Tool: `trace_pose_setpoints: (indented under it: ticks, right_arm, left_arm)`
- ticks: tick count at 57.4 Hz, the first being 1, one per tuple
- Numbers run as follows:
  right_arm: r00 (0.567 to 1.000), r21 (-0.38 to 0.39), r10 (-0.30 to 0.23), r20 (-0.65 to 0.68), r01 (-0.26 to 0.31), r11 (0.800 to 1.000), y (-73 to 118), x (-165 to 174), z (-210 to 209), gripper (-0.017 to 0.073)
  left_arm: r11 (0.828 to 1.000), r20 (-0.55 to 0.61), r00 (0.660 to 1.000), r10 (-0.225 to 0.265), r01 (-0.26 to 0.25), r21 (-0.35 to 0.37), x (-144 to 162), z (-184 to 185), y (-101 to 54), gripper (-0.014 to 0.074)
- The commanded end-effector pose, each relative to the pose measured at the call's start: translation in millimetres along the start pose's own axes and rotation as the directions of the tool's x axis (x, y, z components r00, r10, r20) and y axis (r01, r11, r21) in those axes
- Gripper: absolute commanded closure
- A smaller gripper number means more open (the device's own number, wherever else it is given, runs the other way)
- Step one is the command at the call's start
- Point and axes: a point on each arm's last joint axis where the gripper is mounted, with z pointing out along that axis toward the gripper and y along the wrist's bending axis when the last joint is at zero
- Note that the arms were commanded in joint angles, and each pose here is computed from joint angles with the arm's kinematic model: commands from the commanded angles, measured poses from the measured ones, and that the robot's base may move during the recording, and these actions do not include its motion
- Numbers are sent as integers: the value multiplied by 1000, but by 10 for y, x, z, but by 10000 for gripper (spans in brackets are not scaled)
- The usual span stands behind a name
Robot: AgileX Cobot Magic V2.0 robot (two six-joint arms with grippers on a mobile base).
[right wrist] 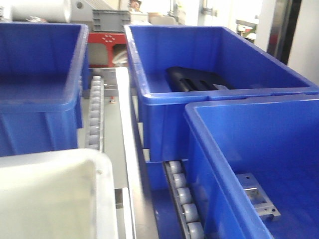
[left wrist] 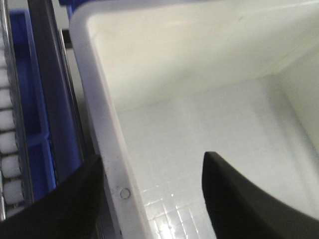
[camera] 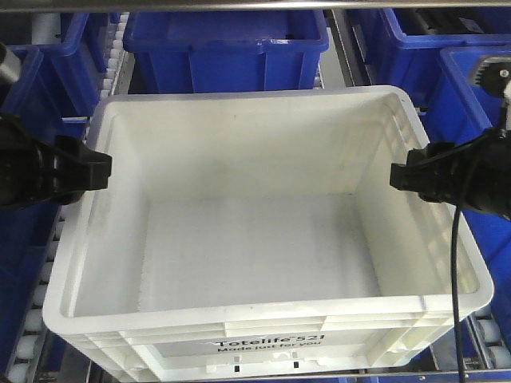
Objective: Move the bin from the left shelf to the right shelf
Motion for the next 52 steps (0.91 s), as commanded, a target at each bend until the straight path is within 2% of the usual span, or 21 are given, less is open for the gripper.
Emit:
trace_pose_setpoints:
  ticks: [1,9,17,21,29,36,42,52]
  right_arm:
    - [988,-59,-56,141,65,996,-22,-84,-225,170]
    - [974,-65,-100,206,115,991,-125,24,-488,170]
    - [959,-92,-85,271,114,989,-215,98,-780,170]
    - [958,-111,-77,276,112,987,-245,135,-901,170]
    - [946,-121,-144,289,186,975,-305,226,-1114,170]
    - [930,-119,-166,327,215,969,-366,285,-1286,170]
    - [908,-120,-146,394,208,971,-428,320,-1457,170]
    - [869,-123,-104,484,185,975,-556,485,-1717,173]
  left_arm:
    - [998,133,991,25,-32,48,-82,-239,-31,171]
    - [995,187,980,73,-84,52,85,-432,26,171]
    - [992,233,968,96,-112,55,301,-583,94,171]
    - [992,255,962,94,-112,59,413,-660,130,171]
    - [989,323,941,102,-130,67,604,-832,191,171]
    - [988,384,920,83,-127,91,741,-987,227,171]
    - [982,427,900,85,-148,117,868,-1101,244,171]
    - [963,479,870,115,-216,160,1123,-1196,260,171]
